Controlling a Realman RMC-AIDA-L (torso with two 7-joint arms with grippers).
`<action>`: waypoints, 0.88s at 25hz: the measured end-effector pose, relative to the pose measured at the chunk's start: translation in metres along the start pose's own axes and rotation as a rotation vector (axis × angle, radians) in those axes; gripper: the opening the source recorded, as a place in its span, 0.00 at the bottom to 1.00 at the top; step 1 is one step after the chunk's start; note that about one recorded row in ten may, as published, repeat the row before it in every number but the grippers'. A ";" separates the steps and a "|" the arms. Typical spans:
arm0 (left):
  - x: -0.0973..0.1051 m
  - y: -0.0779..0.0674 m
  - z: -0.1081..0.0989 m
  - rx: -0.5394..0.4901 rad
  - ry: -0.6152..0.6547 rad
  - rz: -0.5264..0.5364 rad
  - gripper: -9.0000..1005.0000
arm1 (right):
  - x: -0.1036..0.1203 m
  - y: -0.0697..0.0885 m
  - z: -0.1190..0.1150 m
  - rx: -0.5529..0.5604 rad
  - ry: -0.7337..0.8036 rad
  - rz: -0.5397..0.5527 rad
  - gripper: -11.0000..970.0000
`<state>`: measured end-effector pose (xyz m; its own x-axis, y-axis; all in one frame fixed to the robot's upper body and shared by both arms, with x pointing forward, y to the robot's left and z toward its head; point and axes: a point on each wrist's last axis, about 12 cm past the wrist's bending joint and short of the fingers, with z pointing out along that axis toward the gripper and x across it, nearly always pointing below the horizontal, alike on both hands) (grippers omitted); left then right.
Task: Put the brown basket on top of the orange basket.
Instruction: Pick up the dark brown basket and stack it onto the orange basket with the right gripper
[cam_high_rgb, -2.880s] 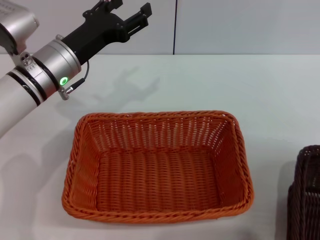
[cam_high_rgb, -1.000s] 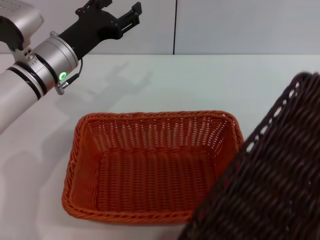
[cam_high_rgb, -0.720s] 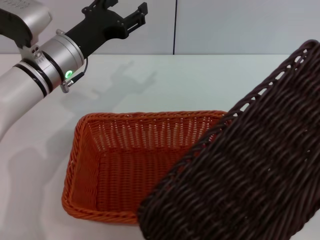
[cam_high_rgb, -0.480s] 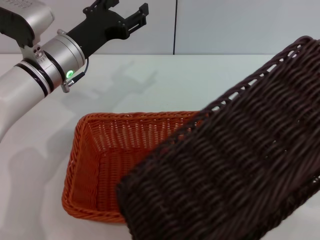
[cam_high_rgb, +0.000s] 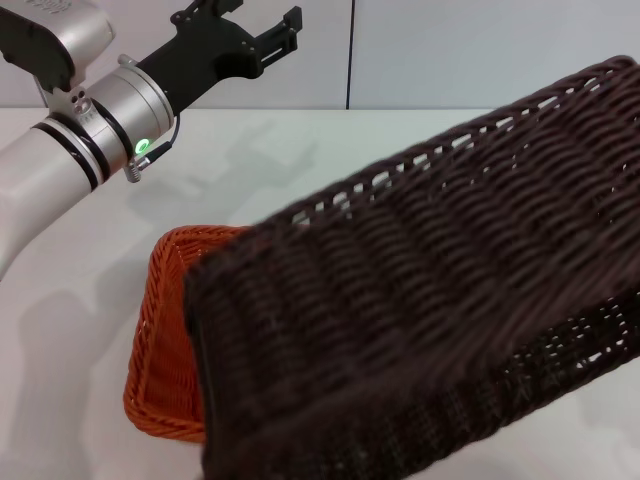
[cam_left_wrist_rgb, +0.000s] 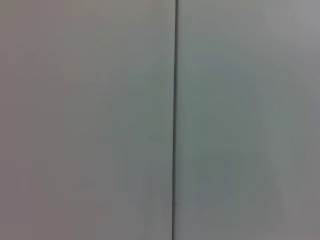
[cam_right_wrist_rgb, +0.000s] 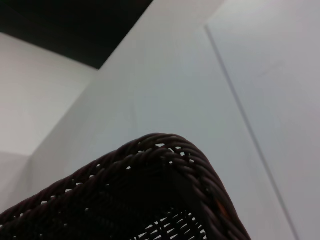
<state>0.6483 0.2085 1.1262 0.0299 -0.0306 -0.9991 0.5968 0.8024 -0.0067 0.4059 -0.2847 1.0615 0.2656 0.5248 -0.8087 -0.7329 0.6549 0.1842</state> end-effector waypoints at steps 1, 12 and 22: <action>0.000 0.000 0.001 0.002 0.001 0.004 0.84 | 0.003 0.003 0.000 0.019 -0.009 -0.002 0.16; -0.004 0.000 0.005 0.001 0.001 0.058 0.84 | 0.038 0.036 0.020 0.154 -0.014 0.065 0.16; -0.008 -0.002 0.013 0.006 0.006 0.103 0.84 | 0.054 0.049 0.019 0.325 0.031 0.143 0.16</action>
<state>0.6577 0.1991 1.1351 0.0859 0.0553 -0.9948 0.5958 0.7974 0.0958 0.3959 -0.2139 1.0371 0.1520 0.6107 -0.7772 -0.5223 0.7172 0.4614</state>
